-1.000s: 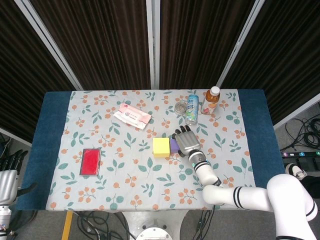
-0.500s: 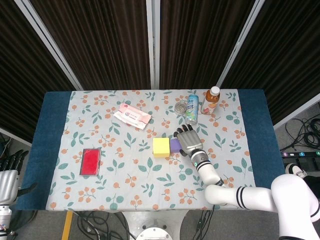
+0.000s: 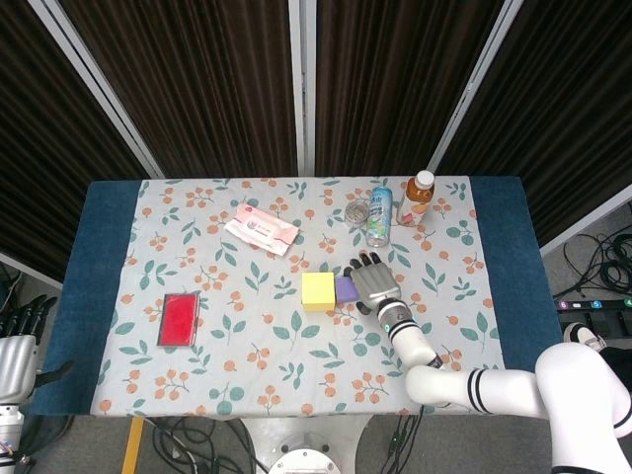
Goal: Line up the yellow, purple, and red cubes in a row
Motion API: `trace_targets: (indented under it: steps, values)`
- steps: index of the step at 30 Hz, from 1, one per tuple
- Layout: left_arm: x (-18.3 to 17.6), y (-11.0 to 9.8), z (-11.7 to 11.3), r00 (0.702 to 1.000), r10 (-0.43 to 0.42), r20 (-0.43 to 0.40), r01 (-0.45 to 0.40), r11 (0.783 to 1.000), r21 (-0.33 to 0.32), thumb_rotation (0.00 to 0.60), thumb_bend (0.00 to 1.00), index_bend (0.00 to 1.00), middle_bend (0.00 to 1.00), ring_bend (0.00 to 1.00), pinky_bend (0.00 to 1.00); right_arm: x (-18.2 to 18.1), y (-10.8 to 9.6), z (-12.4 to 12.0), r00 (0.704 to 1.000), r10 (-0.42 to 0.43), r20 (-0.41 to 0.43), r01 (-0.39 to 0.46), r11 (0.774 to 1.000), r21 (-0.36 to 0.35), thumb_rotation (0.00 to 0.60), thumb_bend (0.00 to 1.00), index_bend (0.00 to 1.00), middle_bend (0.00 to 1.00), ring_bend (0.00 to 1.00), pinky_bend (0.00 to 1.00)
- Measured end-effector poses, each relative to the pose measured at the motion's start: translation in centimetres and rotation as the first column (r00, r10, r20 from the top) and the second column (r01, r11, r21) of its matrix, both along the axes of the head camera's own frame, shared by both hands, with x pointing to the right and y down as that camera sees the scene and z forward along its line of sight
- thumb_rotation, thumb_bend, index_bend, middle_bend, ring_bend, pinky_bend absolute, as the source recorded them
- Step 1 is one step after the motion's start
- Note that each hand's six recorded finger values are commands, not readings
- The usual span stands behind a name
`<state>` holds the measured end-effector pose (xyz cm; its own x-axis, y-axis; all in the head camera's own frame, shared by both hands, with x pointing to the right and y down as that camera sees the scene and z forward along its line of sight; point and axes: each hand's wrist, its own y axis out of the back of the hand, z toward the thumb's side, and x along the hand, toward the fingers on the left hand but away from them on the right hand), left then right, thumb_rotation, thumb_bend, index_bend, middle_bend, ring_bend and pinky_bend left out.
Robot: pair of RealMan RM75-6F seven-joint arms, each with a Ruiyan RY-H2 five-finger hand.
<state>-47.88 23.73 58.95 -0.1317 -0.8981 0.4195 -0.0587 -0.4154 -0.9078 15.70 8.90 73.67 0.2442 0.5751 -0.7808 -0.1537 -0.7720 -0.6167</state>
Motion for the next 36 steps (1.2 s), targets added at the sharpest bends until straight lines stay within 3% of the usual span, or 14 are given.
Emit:
trace_targets:
  steps: [21, 31, 36]
  values:
    - [-0.2, 0.2, 0.1, 1.0, -0.003, -0.006, 0.003, 1.0, -0.001, 0.6, 0.14, 0.17, 0.19, 0.14, 0.16, 0.1, 0.2, 0.0, 1.0, 0.027, -0.004, -0.027, 1.0, 0.0, 0.6, 0.24, 0.22, 0.11, 0.0, 0.0]
    - [0.0, 0.0, 0.0, 1.0, 0.004, -0.012, -0.004, 1.0, 0.01, 0.6, 0.14, 0.17, 0.19, 0.14, 0.16, 1.9, -0.2, -1.9, 0.998, 0.057, 0.026, -0.058, 0.998, 0.029, 0.6, 0.23, 0.18, 0.1, 0.0, 0.0]
    - [-0.2, 0.1, -0.1, 1.0, -0.002, -0.01, 0.003, 1.0, 0.009, 0.6, 0.14, 0.17, 0.19, 0.14, 0.16, 3.6, 0.0, -3.1, 0.999, 0.025, 0.039, -0.027, 0.998, 0.051, 0.6, 0.23, 0.24, 0.1, 0.0, 0.0]
